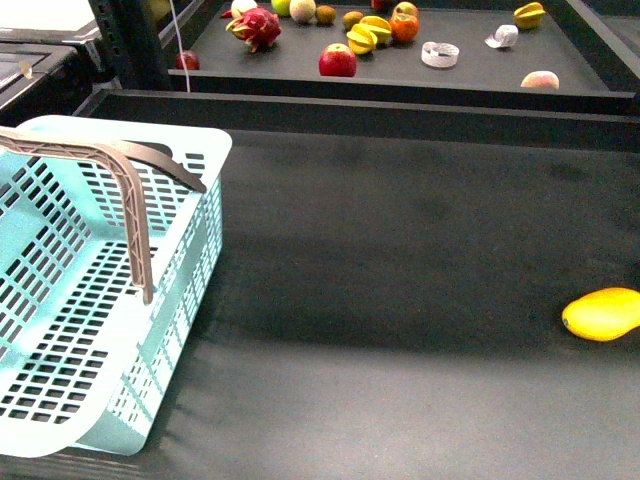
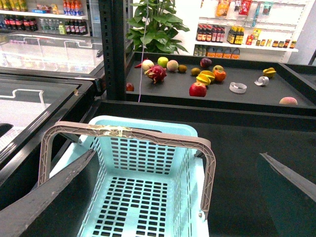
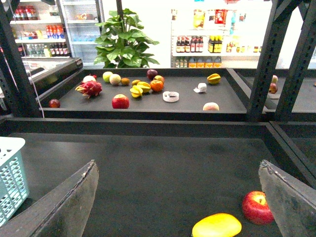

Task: Pick mango with right arm and hold basket with left

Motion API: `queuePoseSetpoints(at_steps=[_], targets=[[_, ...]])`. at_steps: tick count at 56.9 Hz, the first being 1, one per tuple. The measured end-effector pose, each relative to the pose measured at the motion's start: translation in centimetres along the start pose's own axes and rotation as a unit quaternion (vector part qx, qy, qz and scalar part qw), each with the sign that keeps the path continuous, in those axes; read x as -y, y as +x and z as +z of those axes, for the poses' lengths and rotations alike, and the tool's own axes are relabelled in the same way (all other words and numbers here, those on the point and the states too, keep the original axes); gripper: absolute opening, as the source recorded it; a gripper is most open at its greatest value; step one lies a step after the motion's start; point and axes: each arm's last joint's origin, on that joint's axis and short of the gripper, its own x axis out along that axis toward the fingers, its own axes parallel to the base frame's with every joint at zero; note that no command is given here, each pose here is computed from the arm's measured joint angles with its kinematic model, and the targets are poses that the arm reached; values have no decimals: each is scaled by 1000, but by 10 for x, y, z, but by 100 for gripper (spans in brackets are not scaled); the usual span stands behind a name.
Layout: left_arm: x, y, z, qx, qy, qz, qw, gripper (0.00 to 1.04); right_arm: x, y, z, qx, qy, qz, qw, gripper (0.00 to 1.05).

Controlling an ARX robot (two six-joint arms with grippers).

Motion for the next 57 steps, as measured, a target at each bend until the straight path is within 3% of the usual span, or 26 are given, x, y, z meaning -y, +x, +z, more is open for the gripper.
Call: queuePoseSetpoints(at_steps=[32,37,40,48,57], targets=[[0,0,0,0,0,0,1000,99,0,0,0,0,0,0,1000,97],[3,4,4,15,-18,110,994,99,0,0,0,0,0,0,1000,97],[7,9,5,16,-30,142,989,99,0,0,0,0,0,0,1000,97],[9,36,6,0,-83,165,983,99,0,0,0,0,0,0,1000,97],[14,80,9,-30,-154,149,976,99,0,0,0,0,0,0,1000,97]])
